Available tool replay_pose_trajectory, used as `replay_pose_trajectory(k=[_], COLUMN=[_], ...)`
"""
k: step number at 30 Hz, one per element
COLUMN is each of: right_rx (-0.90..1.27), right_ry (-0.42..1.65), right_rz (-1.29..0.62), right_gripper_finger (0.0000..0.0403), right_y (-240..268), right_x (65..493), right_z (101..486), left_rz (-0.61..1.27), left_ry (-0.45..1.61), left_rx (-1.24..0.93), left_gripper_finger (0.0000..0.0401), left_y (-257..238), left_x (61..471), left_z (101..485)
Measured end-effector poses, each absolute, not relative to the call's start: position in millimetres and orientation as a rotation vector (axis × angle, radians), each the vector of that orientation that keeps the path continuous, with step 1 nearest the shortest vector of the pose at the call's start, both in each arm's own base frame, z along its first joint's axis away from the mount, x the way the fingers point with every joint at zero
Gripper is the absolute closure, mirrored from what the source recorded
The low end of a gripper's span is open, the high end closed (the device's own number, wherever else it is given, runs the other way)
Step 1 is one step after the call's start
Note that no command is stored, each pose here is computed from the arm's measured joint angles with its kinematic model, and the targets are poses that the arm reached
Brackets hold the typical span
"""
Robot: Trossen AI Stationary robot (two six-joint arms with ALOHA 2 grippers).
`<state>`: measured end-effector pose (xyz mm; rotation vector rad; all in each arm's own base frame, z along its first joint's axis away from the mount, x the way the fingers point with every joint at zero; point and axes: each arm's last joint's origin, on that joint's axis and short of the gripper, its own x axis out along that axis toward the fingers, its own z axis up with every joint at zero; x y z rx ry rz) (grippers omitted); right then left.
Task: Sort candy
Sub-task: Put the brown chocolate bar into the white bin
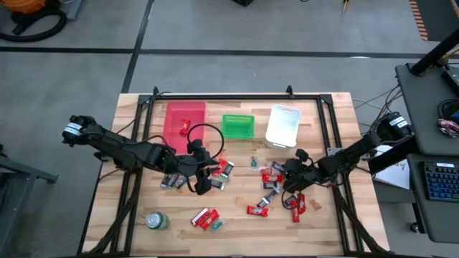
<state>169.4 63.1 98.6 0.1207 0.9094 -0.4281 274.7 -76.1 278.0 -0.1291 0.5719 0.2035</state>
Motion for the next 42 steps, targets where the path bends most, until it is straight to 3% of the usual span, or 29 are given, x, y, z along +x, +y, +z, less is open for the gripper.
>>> replay_pose_trajectory(k=[5,25,42], right_rx=[0.12,0.139,0.195], right_ry=[0.903,0.927,0.896], right_rz=[-0.422,-0.43,-0.429], right_gripper_finger=[0.0298,0.0198,0.0215], right_y=[64.8,68.6,59.7], right_x=[173.1,179.8,160.4], right_z=[102.5,114.2,90.3], left_rz=[0.204,0.203,0.203], left_ry=[0.573,0.612,0.609], left_rx=[-0.129,-0.092,-0.093], left_gripper_finger=[0.0325,0.0325,0.0325], left_y=[-76.2,-79.1,-79.1], left_x=[275.0,283.8,284.0], left_z=[277.6,264.6,264.8])
